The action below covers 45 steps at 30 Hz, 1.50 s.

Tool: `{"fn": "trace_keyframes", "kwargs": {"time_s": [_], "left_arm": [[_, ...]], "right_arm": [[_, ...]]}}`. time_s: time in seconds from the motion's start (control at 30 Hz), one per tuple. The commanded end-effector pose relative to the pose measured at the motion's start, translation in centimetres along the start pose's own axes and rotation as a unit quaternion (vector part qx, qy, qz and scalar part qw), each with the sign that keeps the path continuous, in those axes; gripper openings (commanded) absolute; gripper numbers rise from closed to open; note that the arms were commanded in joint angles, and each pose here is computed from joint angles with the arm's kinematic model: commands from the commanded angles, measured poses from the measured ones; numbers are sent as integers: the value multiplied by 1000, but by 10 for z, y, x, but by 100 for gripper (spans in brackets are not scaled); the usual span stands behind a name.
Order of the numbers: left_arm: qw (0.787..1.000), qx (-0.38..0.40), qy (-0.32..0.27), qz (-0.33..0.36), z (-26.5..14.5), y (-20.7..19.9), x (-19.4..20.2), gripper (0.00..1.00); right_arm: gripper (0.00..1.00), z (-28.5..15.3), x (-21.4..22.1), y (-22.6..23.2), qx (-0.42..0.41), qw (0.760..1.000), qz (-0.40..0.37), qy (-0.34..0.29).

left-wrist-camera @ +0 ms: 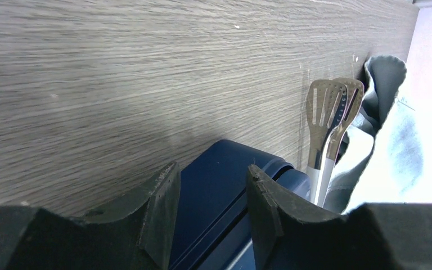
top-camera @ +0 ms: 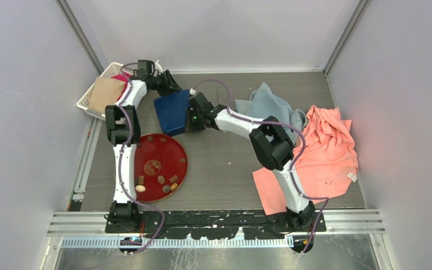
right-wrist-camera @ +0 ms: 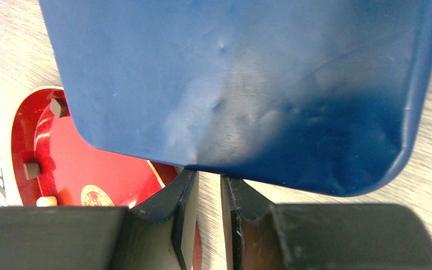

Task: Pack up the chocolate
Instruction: Move the packing box to the center of the board, then close the box lid on the packing box.

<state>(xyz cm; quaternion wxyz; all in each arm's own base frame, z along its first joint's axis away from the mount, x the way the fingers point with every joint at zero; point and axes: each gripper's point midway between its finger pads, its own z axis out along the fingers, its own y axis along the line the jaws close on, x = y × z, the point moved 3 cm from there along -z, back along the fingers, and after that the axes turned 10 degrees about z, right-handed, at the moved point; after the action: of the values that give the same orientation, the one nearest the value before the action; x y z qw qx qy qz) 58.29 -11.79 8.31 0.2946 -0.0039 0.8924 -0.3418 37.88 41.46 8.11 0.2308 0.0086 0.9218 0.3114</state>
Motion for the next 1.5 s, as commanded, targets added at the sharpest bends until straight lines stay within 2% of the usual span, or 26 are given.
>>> {"fn": "trace_keyframes", "kwargs": {"time_s": [0.0,0.3,0.43,0.63,0.8,0.9,1.0,1.13,1.47], "left_arm": [[996,59,64,0,6,-53,32,47],[993,77,84,18,8,-85,51,47],[994,69,74,29,3,-92,46,48],[997,3,27,69,0,-75,7,52],[999,-2,-21,46,-17,-63,-32,54],[997,-9,-59,57,-30,-65,-48,56],[995,-17,-72,69,-45,-71,-55,57],[993,-29,-73,87,-69,-81,-55,57],[990,-116,-57,51,-120,-54,-23,57]], "right_arm": [[26,-35,-67,13,-23,992,18,-123],[26,-61,-60,-6,-12,992,27,-126],[26,-65,-54,-10,-8,992,27,-123],[26,-72,-51,-11,-7,993,24,-119],[26,-84,-48,-10,-9,993,16,-116],[26,-88,-46,-9,-14,994,11,-111],[26,-90,-44,-8,-16,994,8,-105],[26,-86,-37,-1,-37,995,14,-88],[26,-48,4,20,-62,997,16,-42]]}}
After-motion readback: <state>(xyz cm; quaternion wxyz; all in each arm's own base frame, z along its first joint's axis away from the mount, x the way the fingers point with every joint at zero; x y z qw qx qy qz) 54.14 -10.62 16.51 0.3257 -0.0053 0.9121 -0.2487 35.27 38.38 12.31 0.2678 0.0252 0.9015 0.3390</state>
